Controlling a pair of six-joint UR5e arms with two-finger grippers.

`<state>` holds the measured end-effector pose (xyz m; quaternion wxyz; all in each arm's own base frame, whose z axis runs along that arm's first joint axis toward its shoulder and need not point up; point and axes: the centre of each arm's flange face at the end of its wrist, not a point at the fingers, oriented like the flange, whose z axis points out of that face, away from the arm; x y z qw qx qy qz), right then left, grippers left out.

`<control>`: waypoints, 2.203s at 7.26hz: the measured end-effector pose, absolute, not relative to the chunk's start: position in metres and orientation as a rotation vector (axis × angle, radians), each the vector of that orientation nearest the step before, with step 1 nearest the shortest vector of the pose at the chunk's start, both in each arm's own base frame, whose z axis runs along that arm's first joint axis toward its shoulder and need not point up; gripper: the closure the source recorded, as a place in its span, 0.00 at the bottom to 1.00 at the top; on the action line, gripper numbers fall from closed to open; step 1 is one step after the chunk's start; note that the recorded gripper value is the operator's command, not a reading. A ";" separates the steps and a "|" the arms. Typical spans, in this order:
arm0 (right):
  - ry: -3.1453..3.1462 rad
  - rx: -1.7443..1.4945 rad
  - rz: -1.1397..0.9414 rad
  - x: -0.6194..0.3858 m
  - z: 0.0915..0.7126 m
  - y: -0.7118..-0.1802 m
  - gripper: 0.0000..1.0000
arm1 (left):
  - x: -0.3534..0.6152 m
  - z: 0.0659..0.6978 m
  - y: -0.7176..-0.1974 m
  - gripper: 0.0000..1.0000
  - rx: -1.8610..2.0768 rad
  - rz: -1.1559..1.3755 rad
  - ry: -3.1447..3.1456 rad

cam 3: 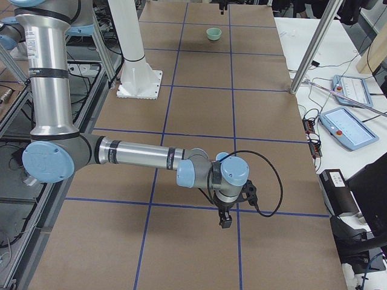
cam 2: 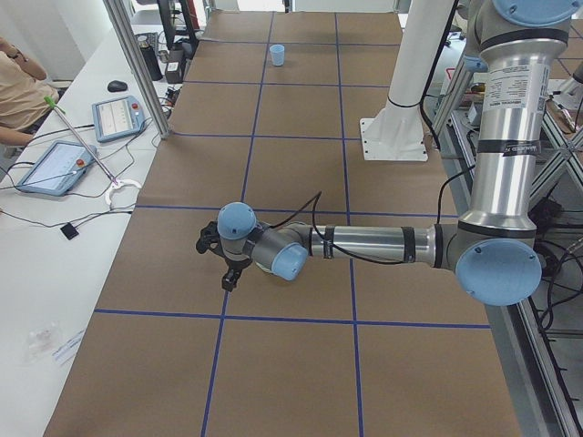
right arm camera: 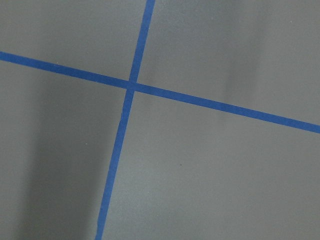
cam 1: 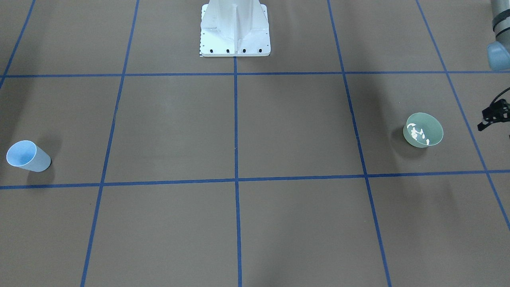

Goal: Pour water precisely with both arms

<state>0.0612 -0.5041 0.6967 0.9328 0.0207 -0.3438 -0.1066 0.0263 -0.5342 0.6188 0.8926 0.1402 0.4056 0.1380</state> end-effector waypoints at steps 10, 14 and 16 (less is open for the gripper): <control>-0.704 0.032 -0.213 0.061 0.701 -0.503 0.01 | -0.098 0.668 -0.504 0.00 0.171 0.137 0.779; -0.706 0.030 -0.212 0.061 0.702 -0.502 0.01 | -0.094 0.701 -0.472 0.00 0.176 0.125 0.792; -0.705 0.030 -0.212 0.061 0.703 -0.502 0.01 | -0.094 0.701 -0.472 0.00 0.160 0.103 0.792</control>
